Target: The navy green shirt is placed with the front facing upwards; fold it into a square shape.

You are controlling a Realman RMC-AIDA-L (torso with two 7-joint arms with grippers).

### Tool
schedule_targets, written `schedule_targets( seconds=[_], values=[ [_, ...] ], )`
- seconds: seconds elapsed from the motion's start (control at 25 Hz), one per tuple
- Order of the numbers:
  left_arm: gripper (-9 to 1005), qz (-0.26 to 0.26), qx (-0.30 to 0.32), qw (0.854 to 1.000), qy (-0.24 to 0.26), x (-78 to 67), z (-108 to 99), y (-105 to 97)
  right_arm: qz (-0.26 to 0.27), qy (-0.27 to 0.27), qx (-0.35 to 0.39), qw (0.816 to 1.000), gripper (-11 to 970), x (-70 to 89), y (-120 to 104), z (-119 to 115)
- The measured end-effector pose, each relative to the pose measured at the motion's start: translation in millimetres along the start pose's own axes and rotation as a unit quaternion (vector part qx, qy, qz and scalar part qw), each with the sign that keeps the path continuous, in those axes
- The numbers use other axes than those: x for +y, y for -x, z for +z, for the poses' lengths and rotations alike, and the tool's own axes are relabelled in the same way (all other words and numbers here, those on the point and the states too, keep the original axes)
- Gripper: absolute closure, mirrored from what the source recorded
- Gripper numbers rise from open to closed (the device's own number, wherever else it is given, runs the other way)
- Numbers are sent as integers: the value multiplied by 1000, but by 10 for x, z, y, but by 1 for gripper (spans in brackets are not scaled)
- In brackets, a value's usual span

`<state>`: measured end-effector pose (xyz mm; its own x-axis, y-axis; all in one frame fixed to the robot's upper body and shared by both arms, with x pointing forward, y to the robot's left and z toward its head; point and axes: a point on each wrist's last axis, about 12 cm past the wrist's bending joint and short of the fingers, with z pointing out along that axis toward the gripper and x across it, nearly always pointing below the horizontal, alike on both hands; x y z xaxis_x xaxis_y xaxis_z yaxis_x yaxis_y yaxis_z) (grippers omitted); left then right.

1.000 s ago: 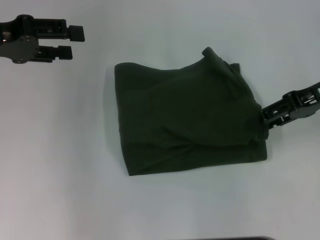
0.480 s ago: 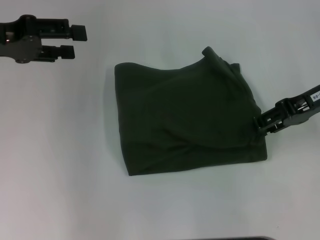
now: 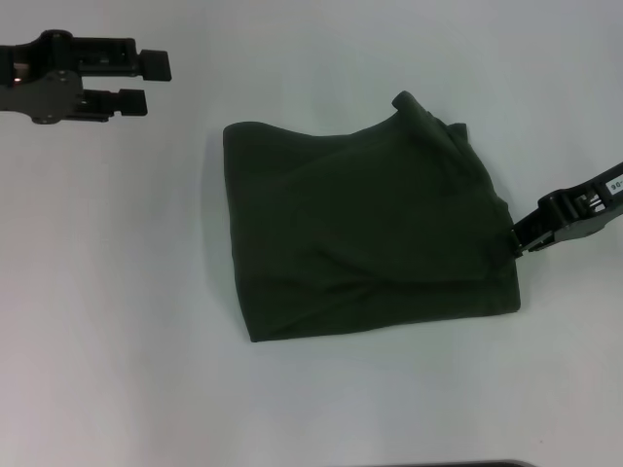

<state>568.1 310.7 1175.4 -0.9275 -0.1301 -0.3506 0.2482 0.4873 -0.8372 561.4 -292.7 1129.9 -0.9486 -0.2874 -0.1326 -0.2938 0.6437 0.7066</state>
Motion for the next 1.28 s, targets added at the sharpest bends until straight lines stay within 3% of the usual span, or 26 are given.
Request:
schedule_targets(
  seconds=[0.24,0.44,0.72,1.28],
  values=[
    [235,-2,-1,1000,0,8,-9,-8,-11,13,8,1000,849,78,1,-100],
    [235,0,0,1000,-1,-1,0,0,-9,-19,22,1000,928,70,-31,-232],
    [236,0,0,1000,-2,-8,11,6,20,-39,41,998,933,-84,-121,-151],
    [236,-3,-3,1000,-2,8,31,-9,36,-68,49,996,932,-161,-114,-67]
  ],
)
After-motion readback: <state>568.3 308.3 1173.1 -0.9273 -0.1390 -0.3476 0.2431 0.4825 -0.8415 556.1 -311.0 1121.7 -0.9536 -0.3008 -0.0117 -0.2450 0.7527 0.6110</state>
